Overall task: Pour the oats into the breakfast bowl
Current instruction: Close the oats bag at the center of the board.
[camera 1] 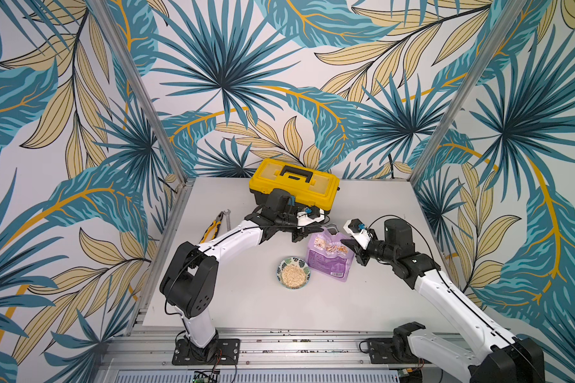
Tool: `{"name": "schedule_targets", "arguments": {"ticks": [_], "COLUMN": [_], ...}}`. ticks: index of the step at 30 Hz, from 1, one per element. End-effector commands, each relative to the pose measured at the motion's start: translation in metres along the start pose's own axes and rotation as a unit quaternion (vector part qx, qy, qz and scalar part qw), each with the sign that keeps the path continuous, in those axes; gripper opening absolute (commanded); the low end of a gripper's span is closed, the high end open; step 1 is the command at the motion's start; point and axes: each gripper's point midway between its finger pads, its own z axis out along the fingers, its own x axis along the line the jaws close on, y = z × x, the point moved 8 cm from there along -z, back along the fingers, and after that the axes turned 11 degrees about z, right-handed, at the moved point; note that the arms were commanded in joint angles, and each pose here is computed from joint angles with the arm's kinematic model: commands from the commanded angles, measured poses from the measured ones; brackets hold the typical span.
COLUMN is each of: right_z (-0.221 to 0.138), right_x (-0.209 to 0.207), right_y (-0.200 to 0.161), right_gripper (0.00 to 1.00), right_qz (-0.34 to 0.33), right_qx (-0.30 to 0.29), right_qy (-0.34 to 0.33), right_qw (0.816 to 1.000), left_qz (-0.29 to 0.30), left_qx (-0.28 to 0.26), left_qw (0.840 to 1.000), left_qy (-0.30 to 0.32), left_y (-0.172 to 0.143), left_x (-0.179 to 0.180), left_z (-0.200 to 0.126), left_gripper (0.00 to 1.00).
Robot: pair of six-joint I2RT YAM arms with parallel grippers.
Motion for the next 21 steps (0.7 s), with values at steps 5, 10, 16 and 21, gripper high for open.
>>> {"name": "schedule_targets", "arguments": {"ticks": [5, 10, 16, 21], "right_z": [-0.015, -0.013, -0.017, -0.025], "right_x": [-0.018, -0.023, -0.014, -0.002], "right_y": [0.004, 0.002, 0.01, 0.019], "right_gripper": [0.0, 0.0, 0.17, 0.48], "right_qz": [0.022, 0.034, 0.006, -0.026], "right_qx": [-0.02, -0.014, -0.01, -0.011], "right_qy": [-0.097, -0.115, -0.071, -0.018], "right_qw": [0.995, 0.993, 0.997, 0.999], "left_qz": [-0.044, -0.067, -0.062, -0.043], "left_qx": [0.007, -0.029, -0.033, -0.045], "left_qw": [0.994, 0.988, 0.988, 0.991], "left_qy": [0.101, 0.137, 0.135, 0.122], "left_y": [0.009, 0.009, 0.017, 0.025], "left_x": [0.004, -0.003, -0.005, -0.006], "left_z": [-0.018, -0.023, -0.023, -0.018], "left_gripper": [0.0, 0.0, 0.0, 0.0]}}
